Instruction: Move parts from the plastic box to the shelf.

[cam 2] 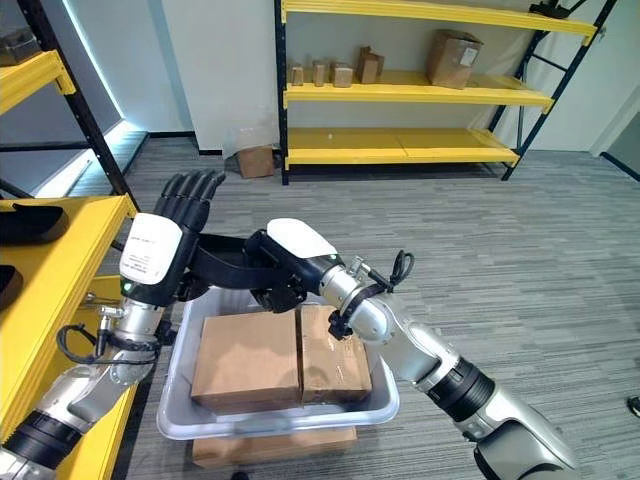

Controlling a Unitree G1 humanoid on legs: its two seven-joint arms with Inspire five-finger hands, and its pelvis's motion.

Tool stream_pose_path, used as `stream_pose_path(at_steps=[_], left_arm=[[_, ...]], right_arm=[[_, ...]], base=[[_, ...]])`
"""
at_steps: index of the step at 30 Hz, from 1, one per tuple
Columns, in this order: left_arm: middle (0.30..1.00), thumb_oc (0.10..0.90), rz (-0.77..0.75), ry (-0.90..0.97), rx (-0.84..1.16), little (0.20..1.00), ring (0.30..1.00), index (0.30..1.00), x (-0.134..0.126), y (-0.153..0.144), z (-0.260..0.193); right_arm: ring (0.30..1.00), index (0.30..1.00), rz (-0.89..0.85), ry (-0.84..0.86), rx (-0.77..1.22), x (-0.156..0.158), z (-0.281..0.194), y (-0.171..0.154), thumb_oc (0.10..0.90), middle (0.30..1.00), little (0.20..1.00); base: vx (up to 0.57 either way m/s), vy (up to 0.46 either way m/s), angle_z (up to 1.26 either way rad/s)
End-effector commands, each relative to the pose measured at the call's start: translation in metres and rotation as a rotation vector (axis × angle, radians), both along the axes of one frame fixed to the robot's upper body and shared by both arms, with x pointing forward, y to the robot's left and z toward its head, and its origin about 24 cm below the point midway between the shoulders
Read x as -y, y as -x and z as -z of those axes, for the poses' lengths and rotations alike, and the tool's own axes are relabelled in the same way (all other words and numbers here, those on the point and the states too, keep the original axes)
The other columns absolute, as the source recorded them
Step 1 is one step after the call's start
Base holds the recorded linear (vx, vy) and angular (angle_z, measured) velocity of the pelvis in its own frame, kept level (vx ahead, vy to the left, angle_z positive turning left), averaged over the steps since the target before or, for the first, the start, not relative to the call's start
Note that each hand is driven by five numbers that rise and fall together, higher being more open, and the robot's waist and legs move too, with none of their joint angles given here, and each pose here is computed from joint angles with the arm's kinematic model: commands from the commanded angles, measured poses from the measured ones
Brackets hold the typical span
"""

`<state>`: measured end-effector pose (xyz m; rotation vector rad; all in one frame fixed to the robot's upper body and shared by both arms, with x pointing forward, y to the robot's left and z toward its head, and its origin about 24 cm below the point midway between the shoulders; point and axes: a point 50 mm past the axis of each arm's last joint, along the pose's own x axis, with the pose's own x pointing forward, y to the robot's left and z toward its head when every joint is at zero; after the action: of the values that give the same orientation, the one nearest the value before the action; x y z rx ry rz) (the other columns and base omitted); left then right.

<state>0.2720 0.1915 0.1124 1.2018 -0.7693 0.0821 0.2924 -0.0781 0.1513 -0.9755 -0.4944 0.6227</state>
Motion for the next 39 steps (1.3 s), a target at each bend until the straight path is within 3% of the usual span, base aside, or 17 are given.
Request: stream_pose_path(at_steps=[1, 25, 26, 27, 39], left_arm=[[1.000, 0.900, 0.521, 0.035, 0.252, 1.000, 1.000, 1.000, 0.081, 0.012, -0.046], [1.000, 0.900, 0.789, -0.084, 0.348, 1.000, 1.000, 1.000, 0.123, 0.031, -0.067], [0.904, 0.831, 0.787, -0.084, 0.344, 0.904, 0.904, 0.904, 0.123, 0.031, -0.067], [0.300, 0.400, 0.769, -0.084, 0.324, 0.300, 0.300, 0.300, 0.125, 0.029, -0.067], [0.300, 0.400, 0.749, -0.040, 0.222, 0.300, 0.300, 0.300, 0.122, 0.026, -0.062]], right_arm=[[0.300, 0.300, -0.307, -0.215, 0.295, -0.055, -0.078, 0.025, 0.400, 0.300, 0.300], [0.300, 0.300, -0.425, -0.148, 0.240, -0.077, -0.078, 0.031, 0.400, 0.300, 0.300], [0.300, 0.300, -0.426, -0.147, 0.240, -0.078, -0.078, 0.031, 0.400, 0.300, 0.300], [0.300, 0.300, -0.430, -0.148, 0.240, -0.079, -0.078, 0.031, 0.400, 0.300, 0.300], [0.300, 0.300, -0.420, -0.185, 0.258, -0.075, -0.085, 0.032, 0.400, 0.300, 0.300]], base=[[0.00, 0.000, 0.00], [0.00, 0.000, 0.00], [0.00, 0.000, 0.00], [0.00, 0.000, 0.00], [0.00, 0.000, 0.00]])
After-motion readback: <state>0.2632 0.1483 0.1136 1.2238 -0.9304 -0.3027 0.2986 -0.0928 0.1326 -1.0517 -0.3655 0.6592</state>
